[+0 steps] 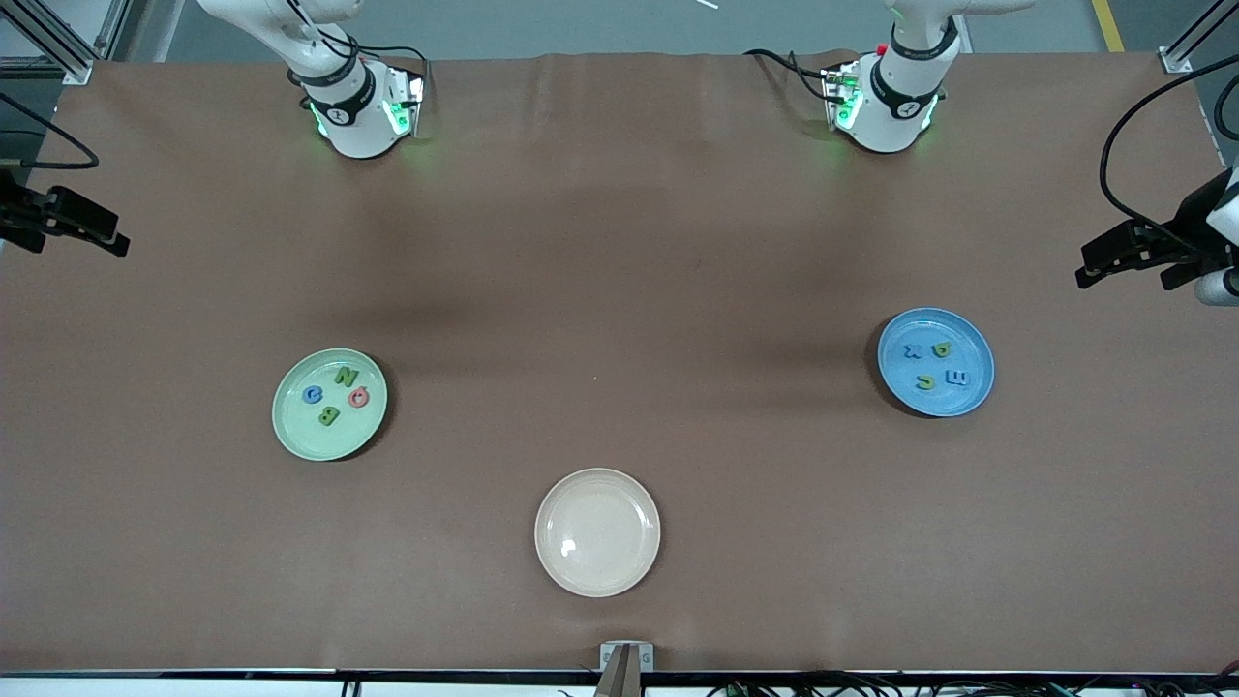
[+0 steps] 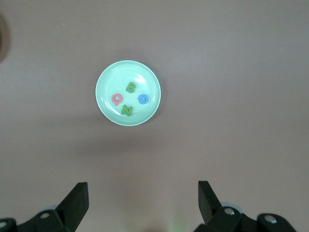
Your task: Sort upper and lower case letters into plates
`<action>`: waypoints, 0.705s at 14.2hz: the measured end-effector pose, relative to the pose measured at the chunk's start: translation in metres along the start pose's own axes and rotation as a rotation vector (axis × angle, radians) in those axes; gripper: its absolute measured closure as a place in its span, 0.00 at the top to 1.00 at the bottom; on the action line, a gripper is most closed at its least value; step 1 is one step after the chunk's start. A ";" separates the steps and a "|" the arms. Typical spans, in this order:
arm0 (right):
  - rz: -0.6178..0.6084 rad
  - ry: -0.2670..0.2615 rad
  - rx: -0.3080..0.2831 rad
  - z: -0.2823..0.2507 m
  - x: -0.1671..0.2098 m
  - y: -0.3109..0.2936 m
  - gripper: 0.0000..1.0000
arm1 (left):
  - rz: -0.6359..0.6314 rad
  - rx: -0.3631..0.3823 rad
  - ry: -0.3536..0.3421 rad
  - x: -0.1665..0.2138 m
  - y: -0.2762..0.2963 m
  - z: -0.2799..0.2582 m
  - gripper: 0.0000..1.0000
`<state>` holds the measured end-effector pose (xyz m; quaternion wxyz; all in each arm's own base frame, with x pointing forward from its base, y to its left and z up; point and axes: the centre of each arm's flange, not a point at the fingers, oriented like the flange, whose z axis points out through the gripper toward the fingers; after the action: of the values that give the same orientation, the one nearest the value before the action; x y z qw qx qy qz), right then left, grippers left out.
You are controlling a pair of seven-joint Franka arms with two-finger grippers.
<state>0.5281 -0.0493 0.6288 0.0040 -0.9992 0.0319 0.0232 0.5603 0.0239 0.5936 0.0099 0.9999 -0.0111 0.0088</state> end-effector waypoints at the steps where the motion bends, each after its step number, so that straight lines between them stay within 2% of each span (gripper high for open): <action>1: 0.000 0.001 0.001 0.000 -0.005 0.000 1.00 | -0.005 0.000 0.001 0.000 -0.003 0.000 1.00; 10: -0.004 -0.004 0.003 0.004 -0.013 -0.001 1.00 | -0.002 0.001 0.025 -0.002 -0.001 -0.013 1.00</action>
<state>0.5148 -0.0470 0.6254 0.0056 -0.9992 0.0299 0.0251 0.5585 0.0253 0.6062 0.0095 0.9997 -0.0097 0.0214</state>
